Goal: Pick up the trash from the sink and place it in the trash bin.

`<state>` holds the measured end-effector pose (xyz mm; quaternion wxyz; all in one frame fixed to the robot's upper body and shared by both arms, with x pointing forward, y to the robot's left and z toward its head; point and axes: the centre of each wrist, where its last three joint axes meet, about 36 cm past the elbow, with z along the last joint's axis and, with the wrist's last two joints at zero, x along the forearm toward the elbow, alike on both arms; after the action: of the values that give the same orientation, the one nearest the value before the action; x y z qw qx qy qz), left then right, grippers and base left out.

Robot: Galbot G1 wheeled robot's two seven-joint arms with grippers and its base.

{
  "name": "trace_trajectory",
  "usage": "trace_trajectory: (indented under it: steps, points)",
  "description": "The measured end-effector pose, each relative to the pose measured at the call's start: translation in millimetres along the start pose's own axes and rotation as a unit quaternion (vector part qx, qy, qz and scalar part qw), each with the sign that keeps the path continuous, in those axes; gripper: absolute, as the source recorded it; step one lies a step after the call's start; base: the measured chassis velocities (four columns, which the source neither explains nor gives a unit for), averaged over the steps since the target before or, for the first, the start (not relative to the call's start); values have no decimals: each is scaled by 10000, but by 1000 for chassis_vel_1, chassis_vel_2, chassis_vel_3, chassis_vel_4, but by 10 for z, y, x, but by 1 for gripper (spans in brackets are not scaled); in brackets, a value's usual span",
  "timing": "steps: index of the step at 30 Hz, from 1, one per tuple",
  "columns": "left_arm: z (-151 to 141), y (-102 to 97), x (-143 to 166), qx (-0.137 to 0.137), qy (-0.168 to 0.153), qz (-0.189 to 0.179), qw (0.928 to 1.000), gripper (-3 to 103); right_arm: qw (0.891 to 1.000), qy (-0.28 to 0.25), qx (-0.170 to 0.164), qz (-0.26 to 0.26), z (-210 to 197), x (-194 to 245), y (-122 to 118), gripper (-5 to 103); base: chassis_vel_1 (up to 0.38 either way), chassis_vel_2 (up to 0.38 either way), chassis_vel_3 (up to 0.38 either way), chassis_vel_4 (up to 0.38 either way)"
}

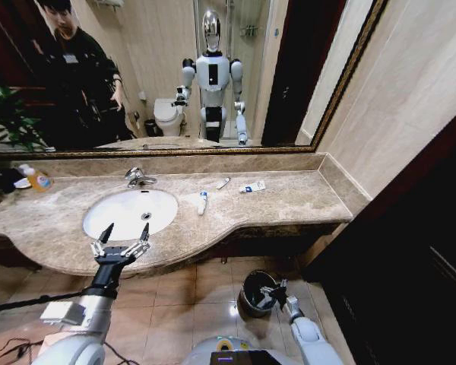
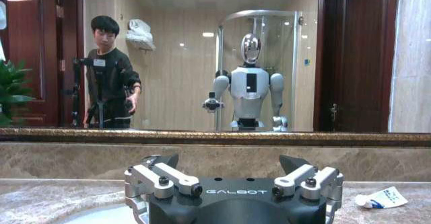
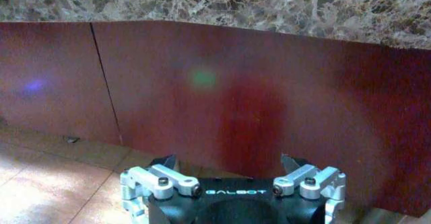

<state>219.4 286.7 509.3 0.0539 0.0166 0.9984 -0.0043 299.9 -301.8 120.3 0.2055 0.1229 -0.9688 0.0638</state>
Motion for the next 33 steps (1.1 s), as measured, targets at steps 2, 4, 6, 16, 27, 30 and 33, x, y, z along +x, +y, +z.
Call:
trace_trajectory:
  steps: [2,4,6,16,27,30,33]
  points:
    - [0,0,0,0,0,0,10000,100,10000,-8,-26,-1,-4,17,12,100,0,0,0,0]
    - [0,0,0,0,0,0,10000,100,10000,-14,-51,0,-16,25,22,100,0,0,0,0]
    - [0,0,0,0,0,0,10000,100,10000,-34,-67,-12,-49,48,39,100,0,0,0,0]
    - [0,0,0,0,0,-1,10000,100,9995,-255,-151,-68,-354,398,76,100,0,0,0,0]
    - [0,0,0,0,0,0,10000,100,9923,-1069,-533,-321,-1308,1152,321,100,0,0,0,0]
    - [0,0,0,0,0,0,10000,100,9892,-1310,-557,-355,-1636,1328,401,100,0,0,0,0]
    - [0,0,0,0,0,-1,10000,100,9876,-1409,-599,-364,-1839,1409,452,100,0,0,0,0]
